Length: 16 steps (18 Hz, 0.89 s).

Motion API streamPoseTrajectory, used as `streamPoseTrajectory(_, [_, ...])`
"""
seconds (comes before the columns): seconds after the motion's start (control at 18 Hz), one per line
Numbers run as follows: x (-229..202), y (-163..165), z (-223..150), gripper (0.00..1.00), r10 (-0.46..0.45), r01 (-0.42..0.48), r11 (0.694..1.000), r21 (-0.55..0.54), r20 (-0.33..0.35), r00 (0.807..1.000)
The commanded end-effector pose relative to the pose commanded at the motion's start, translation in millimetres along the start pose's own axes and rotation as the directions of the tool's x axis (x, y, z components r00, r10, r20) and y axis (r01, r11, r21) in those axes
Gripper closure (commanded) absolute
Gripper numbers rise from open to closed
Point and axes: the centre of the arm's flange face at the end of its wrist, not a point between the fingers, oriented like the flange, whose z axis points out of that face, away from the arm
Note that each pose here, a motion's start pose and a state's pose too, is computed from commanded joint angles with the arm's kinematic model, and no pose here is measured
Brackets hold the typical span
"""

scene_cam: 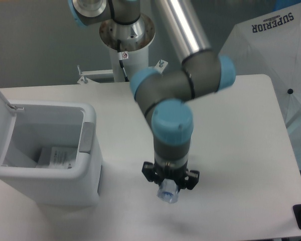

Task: Place the trash in the trash can
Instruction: 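Lower the gripper to the bottle's cap end and close on it, then lift the bottle and carry it over the trash can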

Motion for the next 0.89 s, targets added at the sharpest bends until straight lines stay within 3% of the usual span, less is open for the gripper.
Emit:
streamPoseTrajectory(0.17, [1,-2,-39,0.47,-0.02,0.03,0.991,0.131,-0.082,0.996])
streamPoseTrajectory(0.39, [3,-20,-81,0.46,-0.082,0.138,0.954,0.268,-0.21,0.974])
streamPoseTrajectory(0.89, [43,-41,-171,0.46,-0.023,0.176,0.85,0.496,-0.3,0.954])
